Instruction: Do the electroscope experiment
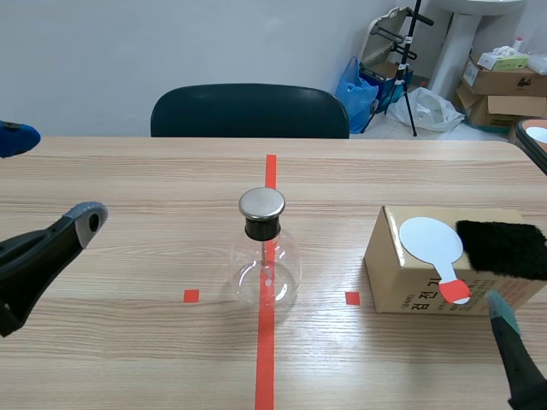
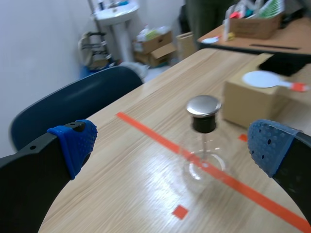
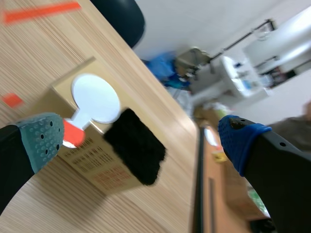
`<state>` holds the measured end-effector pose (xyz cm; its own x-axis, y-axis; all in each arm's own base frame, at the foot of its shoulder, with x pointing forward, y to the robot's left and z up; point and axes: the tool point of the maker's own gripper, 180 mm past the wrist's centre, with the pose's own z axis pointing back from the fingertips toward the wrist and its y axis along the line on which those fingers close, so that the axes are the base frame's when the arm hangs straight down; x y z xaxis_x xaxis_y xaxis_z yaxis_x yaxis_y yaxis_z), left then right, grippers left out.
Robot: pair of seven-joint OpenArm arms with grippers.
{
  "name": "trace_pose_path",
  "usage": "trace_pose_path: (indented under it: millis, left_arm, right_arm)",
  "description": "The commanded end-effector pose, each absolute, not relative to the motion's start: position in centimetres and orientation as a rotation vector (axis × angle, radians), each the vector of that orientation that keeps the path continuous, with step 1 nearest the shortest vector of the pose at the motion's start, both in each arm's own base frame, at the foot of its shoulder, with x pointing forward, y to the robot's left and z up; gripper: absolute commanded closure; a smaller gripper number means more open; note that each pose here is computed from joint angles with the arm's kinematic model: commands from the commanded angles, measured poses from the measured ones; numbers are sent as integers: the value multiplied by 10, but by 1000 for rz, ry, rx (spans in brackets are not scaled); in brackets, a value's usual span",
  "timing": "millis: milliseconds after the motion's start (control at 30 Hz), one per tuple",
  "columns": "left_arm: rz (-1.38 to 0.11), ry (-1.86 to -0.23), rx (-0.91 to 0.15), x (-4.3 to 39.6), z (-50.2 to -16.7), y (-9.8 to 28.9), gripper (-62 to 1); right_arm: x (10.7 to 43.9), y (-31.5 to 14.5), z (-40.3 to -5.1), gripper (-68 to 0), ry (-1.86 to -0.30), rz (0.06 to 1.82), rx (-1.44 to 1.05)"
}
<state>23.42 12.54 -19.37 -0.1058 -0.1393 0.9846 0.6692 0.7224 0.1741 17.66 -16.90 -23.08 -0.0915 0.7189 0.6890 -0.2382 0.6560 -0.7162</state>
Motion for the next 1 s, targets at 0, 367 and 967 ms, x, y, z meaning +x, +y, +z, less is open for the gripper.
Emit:
trace_pose_path:
  millis: [0, 367, 967]
  left_arm:
    - [-718, -1550, -485, 232, -184, 117, -623]
    - [-737, -1521, -531, 206, -169, 88, -623]
    - [-716, -1523, -504, 201, -159, 74, -623]
  right_arm:
    - [184, -168, -223, -679, -1484, 823, -396]
    - [212, -142, -221, -679, -1469, 711, -35]
    - [220, -123, -199, -679, -1517, 691, 83]
